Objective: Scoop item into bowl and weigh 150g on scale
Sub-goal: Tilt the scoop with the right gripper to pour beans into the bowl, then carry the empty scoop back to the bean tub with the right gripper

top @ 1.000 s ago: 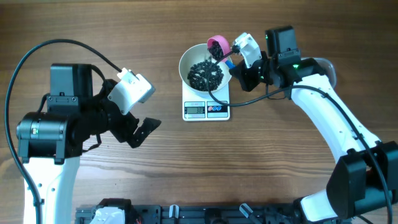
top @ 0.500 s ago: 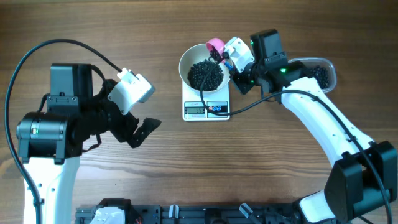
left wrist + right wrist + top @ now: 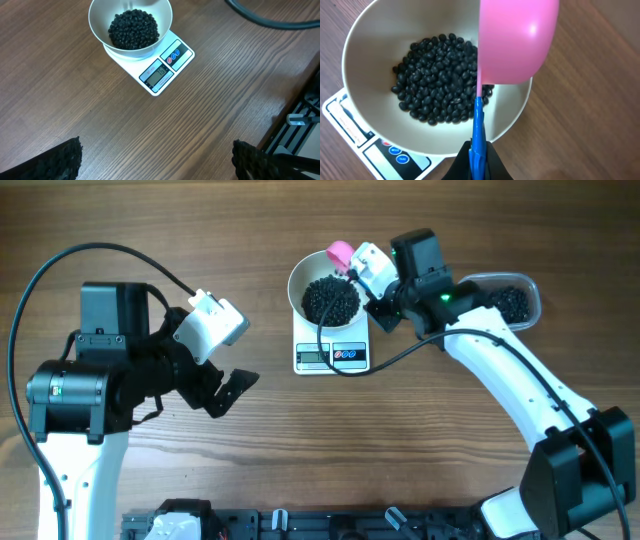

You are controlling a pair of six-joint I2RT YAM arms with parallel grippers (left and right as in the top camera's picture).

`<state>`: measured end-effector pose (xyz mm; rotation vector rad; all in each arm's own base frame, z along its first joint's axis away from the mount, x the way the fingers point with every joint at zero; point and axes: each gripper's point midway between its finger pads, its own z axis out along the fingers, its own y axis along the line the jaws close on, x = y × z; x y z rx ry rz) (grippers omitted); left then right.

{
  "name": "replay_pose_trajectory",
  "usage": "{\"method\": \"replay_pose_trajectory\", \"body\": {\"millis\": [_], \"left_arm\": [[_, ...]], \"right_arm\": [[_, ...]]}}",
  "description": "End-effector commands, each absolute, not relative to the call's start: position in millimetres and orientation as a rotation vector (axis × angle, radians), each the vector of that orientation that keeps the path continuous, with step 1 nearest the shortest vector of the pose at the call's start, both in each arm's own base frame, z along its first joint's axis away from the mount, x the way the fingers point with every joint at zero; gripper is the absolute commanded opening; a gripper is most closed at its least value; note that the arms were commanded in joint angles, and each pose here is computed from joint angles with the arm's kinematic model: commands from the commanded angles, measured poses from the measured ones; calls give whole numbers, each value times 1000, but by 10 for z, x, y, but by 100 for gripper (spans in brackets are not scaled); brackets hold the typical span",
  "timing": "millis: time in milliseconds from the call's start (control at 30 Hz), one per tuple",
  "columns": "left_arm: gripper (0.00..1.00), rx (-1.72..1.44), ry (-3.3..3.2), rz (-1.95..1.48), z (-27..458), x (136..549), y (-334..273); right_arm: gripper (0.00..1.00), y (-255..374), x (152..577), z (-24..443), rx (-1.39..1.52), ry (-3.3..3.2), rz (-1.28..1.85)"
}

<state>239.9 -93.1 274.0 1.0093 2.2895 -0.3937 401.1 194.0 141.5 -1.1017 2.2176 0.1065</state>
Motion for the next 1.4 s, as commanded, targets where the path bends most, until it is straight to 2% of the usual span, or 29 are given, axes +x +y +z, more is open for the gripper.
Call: {"method": "replay_pose_trajectory", "body": {"millis": [0, 300, 533, 667, 900, 1100, 1367], "left_arm": [[100, 1015, 2268, -388, 2801, 2420, -929], [100, 1015, 2268, -388, 2801, 2420, -929], [100, 1015, 2268, -388, 2801, 2420, -929], [100, 1015, 2268, -388, 2801, 2420, -929], [100, 1015, 2268, -388, 2801, 2420, -929], [100, 1015, 2268, -388, 2801, 2420, -929], [100, 1015, 2268, -388, 2801, 2420, -929]], "right_arm": [[4, 1937, 4052, 1597, -1128, 2153, 25], [4, 1940, 4059, 1781, -1026, 2146, 60], [4, 1703, 4141, 2277, -688, 2135, 139], [4, 1193, 4031, 2365, -439, 2244, 142], [4, 560, 3745, 2194, -241, 2430, 85], [4, -88, 3402, 1853, -131, 2659, -131], [4, -347, 3362, 1547, -116, 2775, -277]]}}
